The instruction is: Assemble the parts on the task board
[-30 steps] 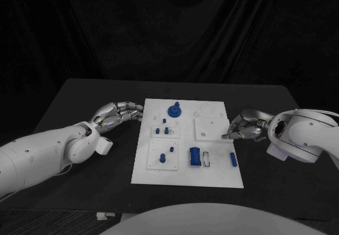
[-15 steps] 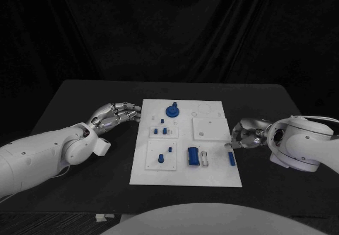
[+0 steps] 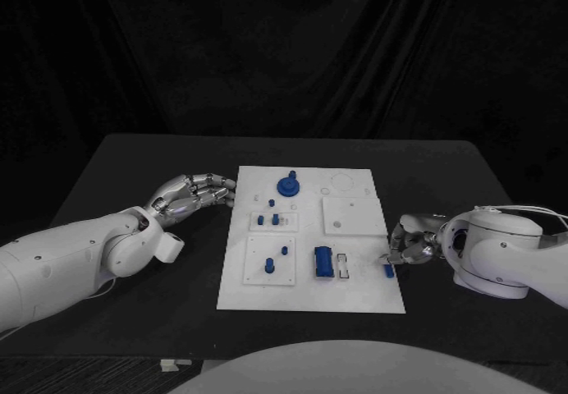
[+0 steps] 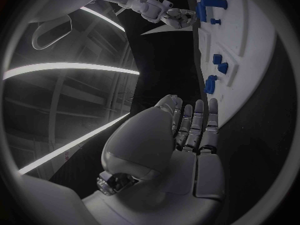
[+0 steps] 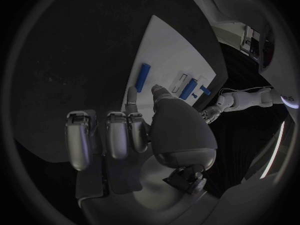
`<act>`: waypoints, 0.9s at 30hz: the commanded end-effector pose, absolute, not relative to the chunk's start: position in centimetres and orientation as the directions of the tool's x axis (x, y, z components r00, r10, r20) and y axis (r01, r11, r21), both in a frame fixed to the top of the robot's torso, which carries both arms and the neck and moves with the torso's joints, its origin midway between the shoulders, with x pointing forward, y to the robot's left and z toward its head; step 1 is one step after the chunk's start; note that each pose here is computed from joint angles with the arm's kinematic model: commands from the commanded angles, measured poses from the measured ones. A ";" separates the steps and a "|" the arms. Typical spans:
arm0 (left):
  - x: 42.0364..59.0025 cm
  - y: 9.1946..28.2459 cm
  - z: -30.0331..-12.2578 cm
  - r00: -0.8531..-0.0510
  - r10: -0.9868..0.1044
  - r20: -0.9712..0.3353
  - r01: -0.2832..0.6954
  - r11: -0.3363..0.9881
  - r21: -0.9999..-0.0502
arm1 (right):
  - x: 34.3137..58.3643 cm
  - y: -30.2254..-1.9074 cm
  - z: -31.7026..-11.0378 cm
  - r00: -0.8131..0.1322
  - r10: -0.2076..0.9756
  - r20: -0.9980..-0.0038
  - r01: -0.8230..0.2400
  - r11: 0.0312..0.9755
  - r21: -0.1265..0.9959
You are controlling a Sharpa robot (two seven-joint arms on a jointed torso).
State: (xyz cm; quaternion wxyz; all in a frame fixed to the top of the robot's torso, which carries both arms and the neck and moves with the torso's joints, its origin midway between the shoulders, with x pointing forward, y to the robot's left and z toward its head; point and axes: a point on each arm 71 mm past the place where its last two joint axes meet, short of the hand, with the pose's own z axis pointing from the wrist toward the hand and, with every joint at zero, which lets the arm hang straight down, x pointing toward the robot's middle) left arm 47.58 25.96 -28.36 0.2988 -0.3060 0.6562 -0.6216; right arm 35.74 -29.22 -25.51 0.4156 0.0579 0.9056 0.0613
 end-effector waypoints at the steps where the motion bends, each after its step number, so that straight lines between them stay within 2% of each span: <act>1: 47.5 25.9 -28.4 -0.642 -0.766 0.006 -0.036 0.023 -0.999 | 35.6 -29.4 -25.8 -0.657 0.118 -0.745 0.059 0.993 0.105; 27: 47.4 25.9 -28.4 -0.644 -0.765 0.008 -0.045 0.027 -0.999 | 35.8 -27.5 -26.9 -0.675 0.102 -0.731 -0.004 0.990 0.142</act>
